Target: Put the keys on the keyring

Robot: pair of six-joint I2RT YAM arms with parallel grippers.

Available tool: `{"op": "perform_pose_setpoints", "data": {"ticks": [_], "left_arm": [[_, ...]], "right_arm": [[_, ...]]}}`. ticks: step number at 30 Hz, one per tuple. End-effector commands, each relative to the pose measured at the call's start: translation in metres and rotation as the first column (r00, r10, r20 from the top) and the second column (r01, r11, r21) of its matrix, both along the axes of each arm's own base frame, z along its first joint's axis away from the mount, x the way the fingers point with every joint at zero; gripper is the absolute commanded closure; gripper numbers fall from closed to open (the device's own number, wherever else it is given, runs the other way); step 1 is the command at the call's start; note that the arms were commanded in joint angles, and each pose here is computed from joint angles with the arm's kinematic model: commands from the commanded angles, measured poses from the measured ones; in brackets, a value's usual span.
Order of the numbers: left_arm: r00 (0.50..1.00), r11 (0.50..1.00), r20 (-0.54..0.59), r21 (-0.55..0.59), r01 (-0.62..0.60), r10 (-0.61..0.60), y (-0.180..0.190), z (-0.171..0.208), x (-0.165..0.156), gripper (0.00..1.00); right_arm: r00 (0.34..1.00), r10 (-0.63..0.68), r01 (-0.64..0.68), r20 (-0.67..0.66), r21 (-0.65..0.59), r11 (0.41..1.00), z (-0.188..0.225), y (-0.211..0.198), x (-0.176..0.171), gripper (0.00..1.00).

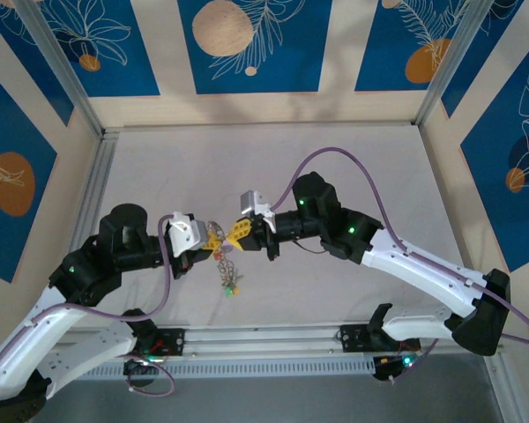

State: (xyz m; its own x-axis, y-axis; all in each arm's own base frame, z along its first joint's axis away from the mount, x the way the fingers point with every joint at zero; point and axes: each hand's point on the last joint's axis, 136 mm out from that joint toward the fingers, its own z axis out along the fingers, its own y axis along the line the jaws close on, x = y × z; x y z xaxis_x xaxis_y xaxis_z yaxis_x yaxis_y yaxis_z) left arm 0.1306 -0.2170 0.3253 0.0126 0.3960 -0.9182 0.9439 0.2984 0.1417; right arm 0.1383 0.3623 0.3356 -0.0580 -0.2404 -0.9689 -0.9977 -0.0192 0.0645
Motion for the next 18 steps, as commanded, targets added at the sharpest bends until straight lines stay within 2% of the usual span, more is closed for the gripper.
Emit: {"op": "perform_pose_setpoints", "data": {"ticks": [1, 9, 18], "left_arm": [[0.997, 0.997, 0.054, -0.060, 0.057, -0.053, -0.003, 0.021, -0.011, 1.00], [0.997, 0.997, 0.043, -0.047, 0.062, -0.060, -0.003, 0.019, -0.012, 1.00], [0.997, 0.998, 0.042, -0.035, 0.061, -0.059, -0.001, 0.020, -0.012, 1.00]], "right_arm": [[0.996, -0.073, 0.075, 0.046, -0.055, 0.996, -0.004, -0.002, 0.016, 1.00], [0.989, -0.116, 0.130, 0.089, -0.161, 0.978, -0.017, -0.009, 0.027, 1.00], [0.986, -0.115, 0.136, 0.117, -0.188, 0.973, -0.013, -0.012, 0.028, 1.00]]}}
